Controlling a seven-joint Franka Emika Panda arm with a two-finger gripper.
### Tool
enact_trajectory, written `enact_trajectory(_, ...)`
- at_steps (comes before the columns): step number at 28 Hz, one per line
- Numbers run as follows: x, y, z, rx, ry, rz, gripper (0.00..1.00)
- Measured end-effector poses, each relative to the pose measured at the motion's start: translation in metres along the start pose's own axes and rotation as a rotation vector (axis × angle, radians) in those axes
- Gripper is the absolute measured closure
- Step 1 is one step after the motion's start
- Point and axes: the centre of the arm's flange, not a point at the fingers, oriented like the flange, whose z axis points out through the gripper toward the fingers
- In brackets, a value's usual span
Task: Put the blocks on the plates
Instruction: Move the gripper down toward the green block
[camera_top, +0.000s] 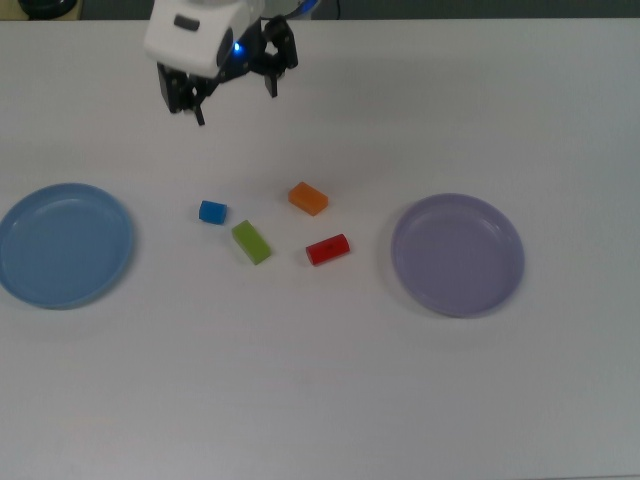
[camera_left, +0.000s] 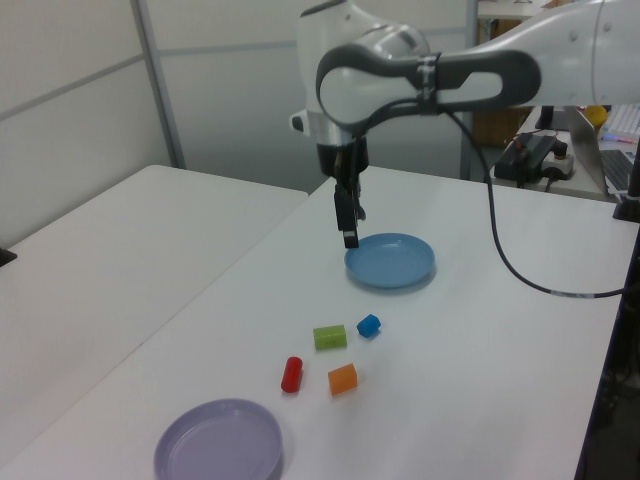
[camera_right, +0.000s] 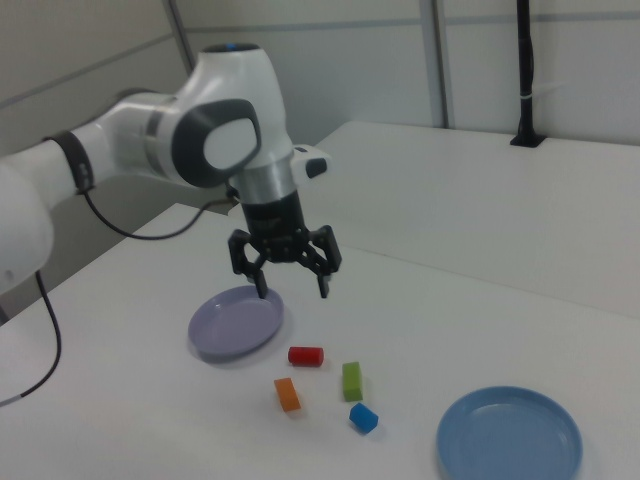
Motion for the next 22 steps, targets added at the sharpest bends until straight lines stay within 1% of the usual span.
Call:
enact_trajectory(3, 0.01, 0.008, 0.02, -0.012, 0.006, -0.057, 0.0)
enact_trajectory(5, 0.017, 0.017, 0.038, -0.017, 0.012, -0.077, 0.0)
enact_trajectory(13, 0.038, 0.032, 0.101, -0.018, 0.014, -0.089, 0.0)
enact_trajectory(16, 0.04, 0.032, 0.123, -0.013, 0.007, -0.092, 0.0)
enact_trajectory(22, 0.037, 0.03, 0.147, -0.015, -0.013, -0.101, 0.0)
